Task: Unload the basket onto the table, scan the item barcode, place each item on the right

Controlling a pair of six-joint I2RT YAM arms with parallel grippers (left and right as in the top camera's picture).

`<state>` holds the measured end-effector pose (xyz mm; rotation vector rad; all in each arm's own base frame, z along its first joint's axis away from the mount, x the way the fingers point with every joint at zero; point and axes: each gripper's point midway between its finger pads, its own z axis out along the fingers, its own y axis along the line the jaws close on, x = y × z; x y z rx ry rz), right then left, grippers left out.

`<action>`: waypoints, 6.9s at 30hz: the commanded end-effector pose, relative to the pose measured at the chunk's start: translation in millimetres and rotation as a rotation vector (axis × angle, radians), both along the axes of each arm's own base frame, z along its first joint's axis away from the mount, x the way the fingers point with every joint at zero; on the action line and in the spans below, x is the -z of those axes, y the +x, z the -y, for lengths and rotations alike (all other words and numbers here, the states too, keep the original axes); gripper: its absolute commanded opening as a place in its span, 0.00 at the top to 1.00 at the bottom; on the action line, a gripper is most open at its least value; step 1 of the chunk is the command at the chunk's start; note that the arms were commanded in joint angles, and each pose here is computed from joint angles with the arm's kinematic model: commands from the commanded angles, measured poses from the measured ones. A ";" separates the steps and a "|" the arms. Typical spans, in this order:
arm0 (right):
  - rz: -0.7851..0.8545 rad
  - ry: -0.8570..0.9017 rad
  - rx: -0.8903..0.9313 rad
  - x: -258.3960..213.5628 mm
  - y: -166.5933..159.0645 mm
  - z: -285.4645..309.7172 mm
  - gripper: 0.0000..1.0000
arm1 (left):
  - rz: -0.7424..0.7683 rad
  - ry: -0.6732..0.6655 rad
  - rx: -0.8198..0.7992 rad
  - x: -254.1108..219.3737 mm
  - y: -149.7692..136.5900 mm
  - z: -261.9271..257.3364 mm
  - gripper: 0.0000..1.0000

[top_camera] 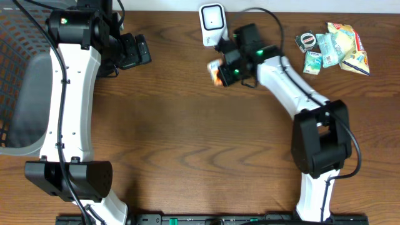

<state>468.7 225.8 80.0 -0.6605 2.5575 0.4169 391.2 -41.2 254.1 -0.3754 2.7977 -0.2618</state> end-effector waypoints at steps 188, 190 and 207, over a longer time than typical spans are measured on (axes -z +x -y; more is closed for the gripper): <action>0.932 0.242 0.584 -76.0 -223.2 208.6 0.01 | -0.004 0.014 -0.005 1.4 0.9 -4.6 0.02; 0.934 0.233 0.595 -75.8 -223.0 211.0 0.01 | -0.003 0.014 -0.005 1.4 1.0 -4.6 0.02; 0.962 0.156 0.557 -75.6 -222.9 212.8 0.01 | -0.004 0.014 -0.005 1.4 0.9 -4.6 0.02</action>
